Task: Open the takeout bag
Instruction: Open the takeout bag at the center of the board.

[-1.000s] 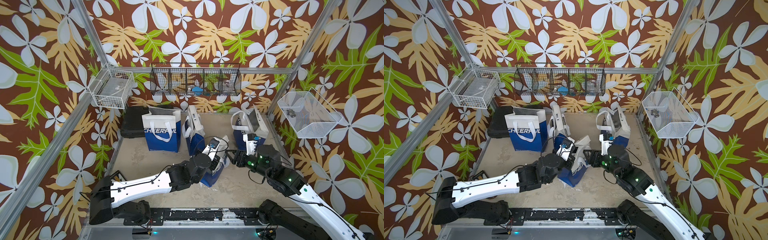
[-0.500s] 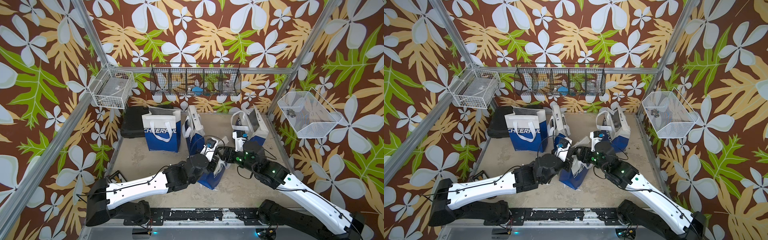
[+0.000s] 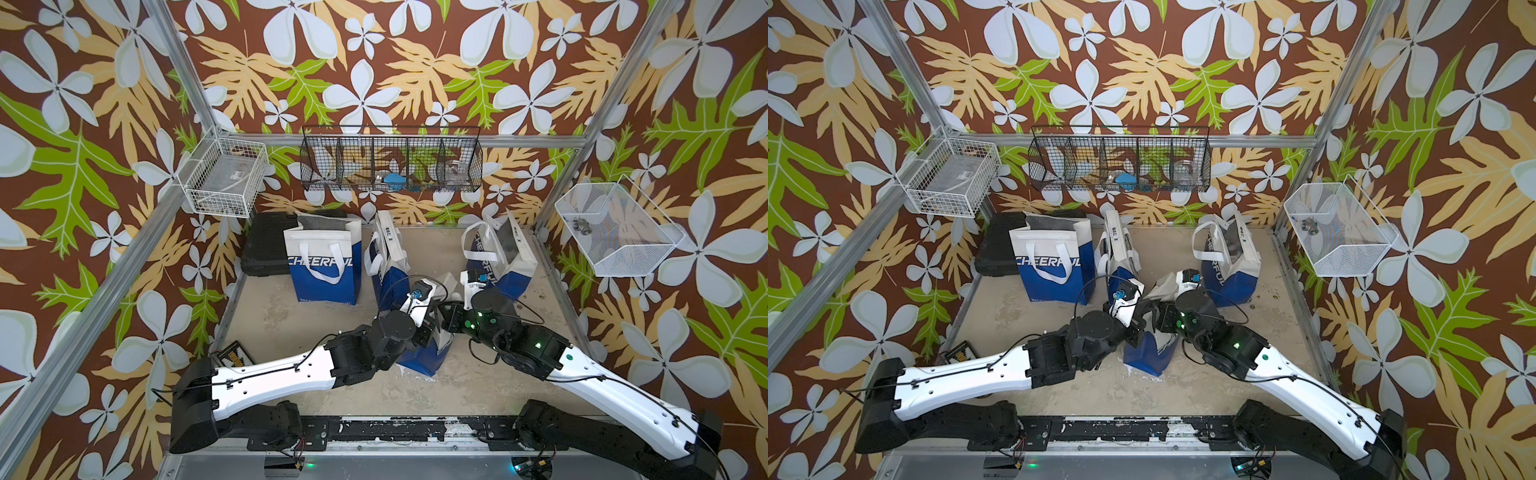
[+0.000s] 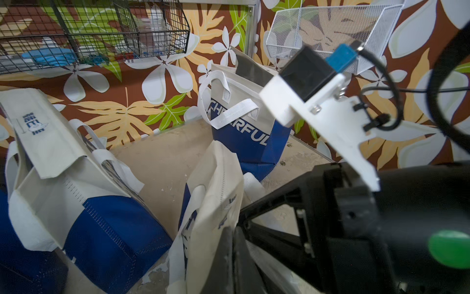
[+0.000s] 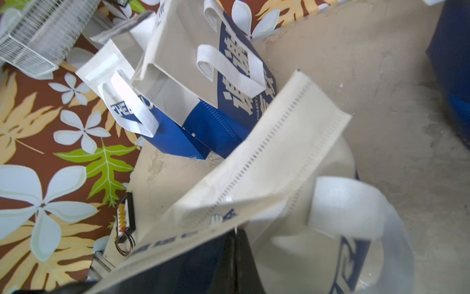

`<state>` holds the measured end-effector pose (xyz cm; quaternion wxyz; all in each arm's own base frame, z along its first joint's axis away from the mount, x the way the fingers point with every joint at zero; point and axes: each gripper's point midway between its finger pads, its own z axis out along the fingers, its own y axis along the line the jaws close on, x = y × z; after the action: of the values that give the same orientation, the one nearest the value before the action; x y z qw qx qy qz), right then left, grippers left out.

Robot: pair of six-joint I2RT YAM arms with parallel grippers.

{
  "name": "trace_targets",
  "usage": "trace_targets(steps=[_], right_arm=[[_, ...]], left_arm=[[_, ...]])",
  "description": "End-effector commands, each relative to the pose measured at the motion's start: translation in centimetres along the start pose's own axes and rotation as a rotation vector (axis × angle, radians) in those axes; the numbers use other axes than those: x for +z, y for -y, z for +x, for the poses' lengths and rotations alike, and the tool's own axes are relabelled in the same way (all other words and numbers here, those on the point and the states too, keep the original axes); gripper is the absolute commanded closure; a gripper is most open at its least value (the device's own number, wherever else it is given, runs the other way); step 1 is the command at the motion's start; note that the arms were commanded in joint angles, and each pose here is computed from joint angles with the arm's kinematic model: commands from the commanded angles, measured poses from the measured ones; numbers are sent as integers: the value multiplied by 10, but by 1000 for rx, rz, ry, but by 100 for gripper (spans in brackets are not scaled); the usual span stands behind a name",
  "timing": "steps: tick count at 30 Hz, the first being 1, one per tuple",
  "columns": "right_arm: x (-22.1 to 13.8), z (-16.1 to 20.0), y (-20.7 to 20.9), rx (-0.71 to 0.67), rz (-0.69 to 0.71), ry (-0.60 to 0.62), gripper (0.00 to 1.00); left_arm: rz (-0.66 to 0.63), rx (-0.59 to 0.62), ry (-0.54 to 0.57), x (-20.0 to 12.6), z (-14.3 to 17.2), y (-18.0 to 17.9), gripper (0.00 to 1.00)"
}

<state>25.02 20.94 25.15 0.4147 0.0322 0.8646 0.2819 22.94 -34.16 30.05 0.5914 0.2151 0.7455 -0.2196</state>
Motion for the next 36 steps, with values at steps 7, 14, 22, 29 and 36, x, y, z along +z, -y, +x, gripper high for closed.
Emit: trace_targets(steps=[7,14,22,29,36], right_arm=[[-29,15,72,43,126,54,100],[-36,-5,-11,2,-233,52,64],[-16,17,-62,-37,-310,-30,39],[2,20,-57,-69,-156,-67,32],[-10,8,-40,90,-119,12,34]], left_arm=[[-181,-281,91,-21,-13,-65,100],[52,-314,96,-28,-17,-24,100],[140,-337,102,-33,-30,-8,100],[173,-296,75,-32,-20,8,100],[172,-334,70,-32,-11,7,100]])
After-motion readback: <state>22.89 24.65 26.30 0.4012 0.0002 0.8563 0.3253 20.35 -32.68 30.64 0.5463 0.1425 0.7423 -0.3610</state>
